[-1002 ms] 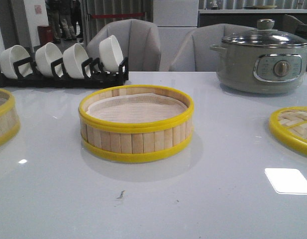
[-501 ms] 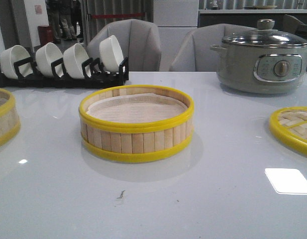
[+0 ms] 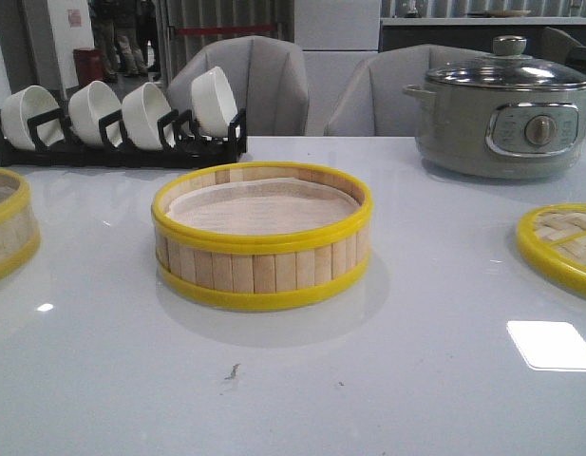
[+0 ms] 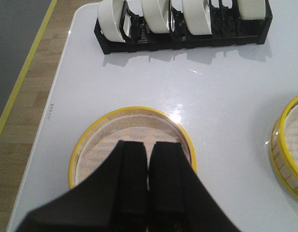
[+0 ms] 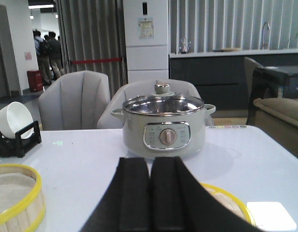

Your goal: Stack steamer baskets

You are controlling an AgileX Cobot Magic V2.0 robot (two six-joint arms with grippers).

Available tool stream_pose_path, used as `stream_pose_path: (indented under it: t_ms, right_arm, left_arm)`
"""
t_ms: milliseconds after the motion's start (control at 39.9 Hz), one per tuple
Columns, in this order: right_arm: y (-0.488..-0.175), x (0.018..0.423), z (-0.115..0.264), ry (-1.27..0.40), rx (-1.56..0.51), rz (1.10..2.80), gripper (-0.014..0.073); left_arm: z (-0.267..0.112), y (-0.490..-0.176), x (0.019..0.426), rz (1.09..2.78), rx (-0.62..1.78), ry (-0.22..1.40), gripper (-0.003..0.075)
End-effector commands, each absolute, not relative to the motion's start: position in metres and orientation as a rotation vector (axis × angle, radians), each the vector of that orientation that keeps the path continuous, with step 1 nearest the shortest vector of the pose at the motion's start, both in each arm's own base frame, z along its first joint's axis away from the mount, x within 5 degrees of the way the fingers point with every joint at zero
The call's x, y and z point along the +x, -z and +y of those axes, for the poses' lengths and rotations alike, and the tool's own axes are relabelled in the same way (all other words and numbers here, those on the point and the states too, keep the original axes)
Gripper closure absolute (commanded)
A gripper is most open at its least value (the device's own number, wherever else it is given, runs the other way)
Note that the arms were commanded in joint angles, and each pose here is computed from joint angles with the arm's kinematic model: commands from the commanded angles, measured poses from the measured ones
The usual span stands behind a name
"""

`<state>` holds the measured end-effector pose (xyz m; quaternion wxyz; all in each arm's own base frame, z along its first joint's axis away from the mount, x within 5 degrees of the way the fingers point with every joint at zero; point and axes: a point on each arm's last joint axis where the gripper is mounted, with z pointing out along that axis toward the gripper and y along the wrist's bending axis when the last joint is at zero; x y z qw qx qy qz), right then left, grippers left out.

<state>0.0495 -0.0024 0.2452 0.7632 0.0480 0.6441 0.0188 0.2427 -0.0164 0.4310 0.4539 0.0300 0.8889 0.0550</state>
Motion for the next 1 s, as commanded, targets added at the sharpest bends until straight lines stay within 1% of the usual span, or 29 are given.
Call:
stream_pose_path:
  t_ms: [0, 75, 100, 251, 376, 476, 576, 677, 827, 977]
  right_arm:
    - [-0.290, 0.049, -0.003, -0.041, 0.110, 1.420, 0.0544]
    - [-0.315, 0.063, -0.003, -0.042, 0.115, 1.510, 0.0544]
    - [-0.330, 0.068, -0.003, -0.042, 0.117, 1.532, 0.0544]
    - [-0.381, 0.120, -0.006, -0.041, 0.128, 1.691, 0.0544]
    - [-0.400, 0.163, -0.008, -0.041, 0.137, 1.826, 0.0544]
    - [-0.404, 0.190, -0.009, -0.040, 0.144, 1.918, 0.0544]
    - [-0.398, 0.208, -0.010, -0.039, 0.147, 1.966, 0.0544]
    - [-0.392, 0.220, -0.011, -0.039, 0.149, 1.975, 0.0544]
    - [-0.386, 0.228, -0.011, -0.039, 0.151, 2.001, 0.0544]
    - [-0.392, 0.232, -0.012, -0.039, 0.145, 1.919, 0.0544]
  left_arm:
    - [-0.017, -0.451, 0.238, 2.075, 0.083, -0.131, 0.0636]
    - [-0.017, -0.451, 0.238, 2.075, 0.083, -0.131, 0.0636]
    - [-0.017, -0.451, 0.238, 2.075, 0.083, -0.131, 0.0636]
    - [-0.017, -0.451, 0.238, 2.075, 0.083, -0.131, 0.0636]
    - [-0.017, -0.451, 0.238, 2.075, 0.083, -0.131, 0.0636]
    - [-0.017, -0.451, 0.238, 2.075, 0.083, -0.129, 0.0636]
    - [-0.017, -0.450, 0.238, 2.077, 0.083, -0.129, 0.0636]
    - [-0.017, -0.450, 0.238, 2.084, 0.081, -0.128, 0.0636]
    - [-0.018, -0.449, 0.237, 2.094, 0.075, -0.105, 0.0636]
    - [-0.020, -0.447, 0.236, 2.115, 0.066, -0.070, 0.0636]
